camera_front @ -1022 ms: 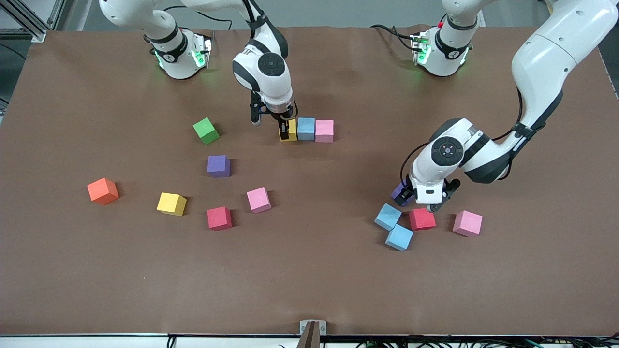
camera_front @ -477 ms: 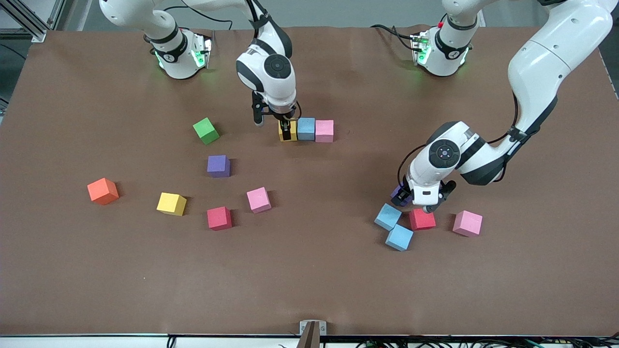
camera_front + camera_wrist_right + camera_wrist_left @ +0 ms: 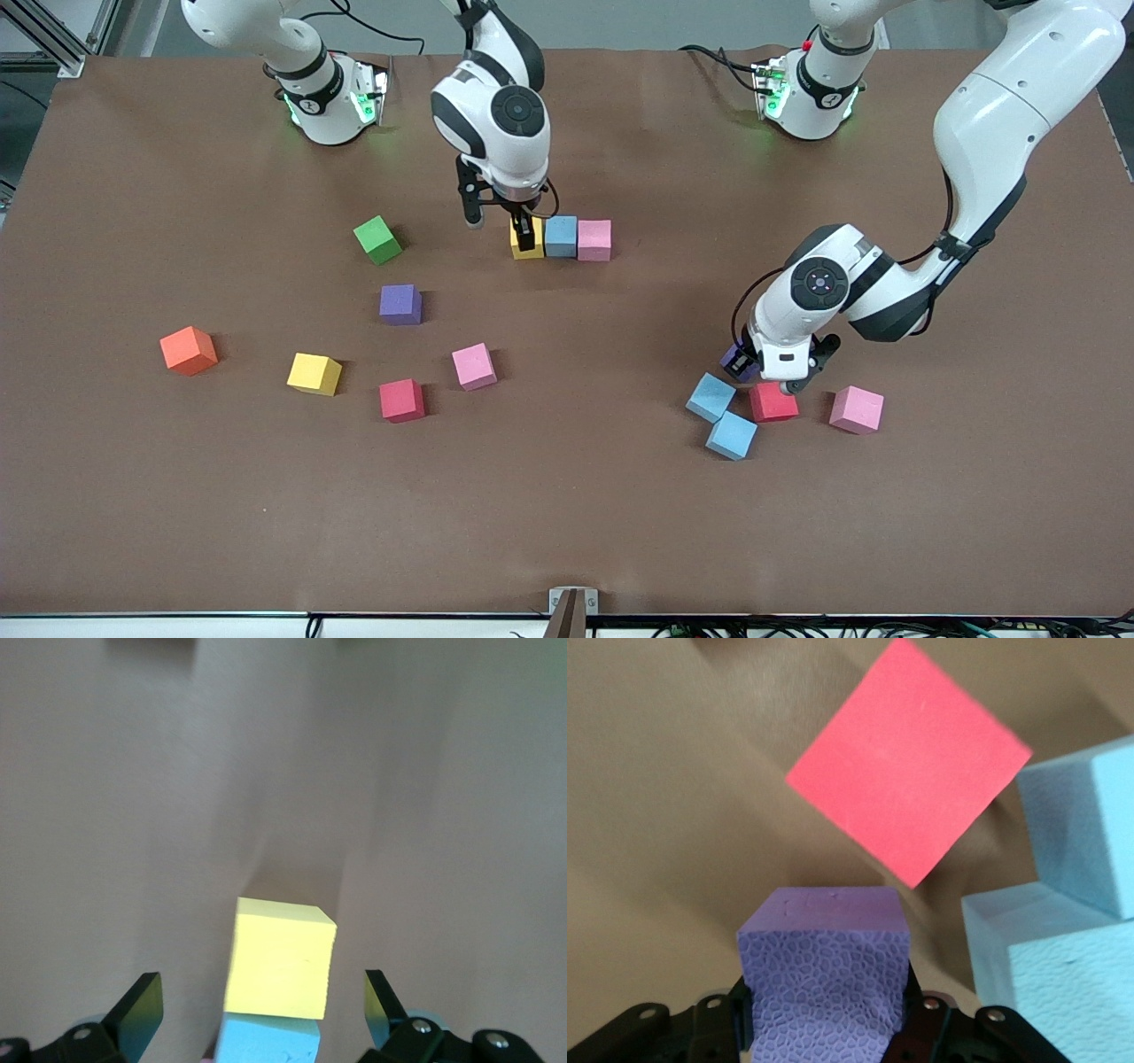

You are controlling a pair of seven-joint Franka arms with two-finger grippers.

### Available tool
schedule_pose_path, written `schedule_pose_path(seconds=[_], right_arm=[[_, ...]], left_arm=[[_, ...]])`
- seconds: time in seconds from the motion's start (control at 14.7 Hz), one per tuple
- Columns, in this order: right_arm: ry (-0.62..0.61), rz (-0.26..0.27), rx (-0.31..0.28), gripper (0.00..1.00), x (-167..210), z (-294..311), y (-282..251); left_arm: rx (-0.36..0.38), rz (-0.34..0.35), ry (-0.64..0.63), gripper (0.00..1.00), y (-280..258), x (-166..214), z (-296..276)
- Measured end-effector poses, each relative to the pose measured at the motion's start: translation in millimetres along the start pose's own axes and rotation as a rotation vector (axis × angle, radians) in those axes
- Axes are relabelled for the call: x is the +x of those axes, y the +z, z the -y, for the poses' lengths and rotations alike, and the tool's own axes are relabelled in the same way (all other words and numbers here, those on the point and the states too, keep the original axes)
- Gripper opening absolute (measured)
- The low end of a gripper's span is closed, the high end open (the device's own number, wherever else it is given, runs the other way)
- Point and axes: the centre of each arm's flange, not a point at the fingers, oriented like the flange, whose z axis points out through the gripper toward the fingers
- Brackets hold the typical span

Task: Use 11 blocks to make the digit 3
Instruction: 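Reach the right gripper to the light pink cube and grasp it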

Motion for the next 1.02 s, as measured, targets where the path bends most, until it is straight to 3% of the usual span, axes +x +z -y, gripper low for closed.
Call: schedule_pose_path(seconds=[0.48, 0.82, 1.02], right_arm=[[-0.2, 0.063, 0.099, 1.0, 61.2, 56.8, -64.1], [-0.208, 0.065, 0.135, 1.0, 101.0, 127.8, -61.8], [-0.17, 0.056, 0.122, 1.0, 127.4, 172.8, -36.8]], left_arm=[[0.034, 0.025, -0.058, 0.59, -75.3, 1.4, -13.5], [0.014, 0.041, -0.071, 0.59, -102.5, -1.5, -25.0], [0.012, 0.042, -0.071, 0.59, -103.3, -1.9, -25.5]])
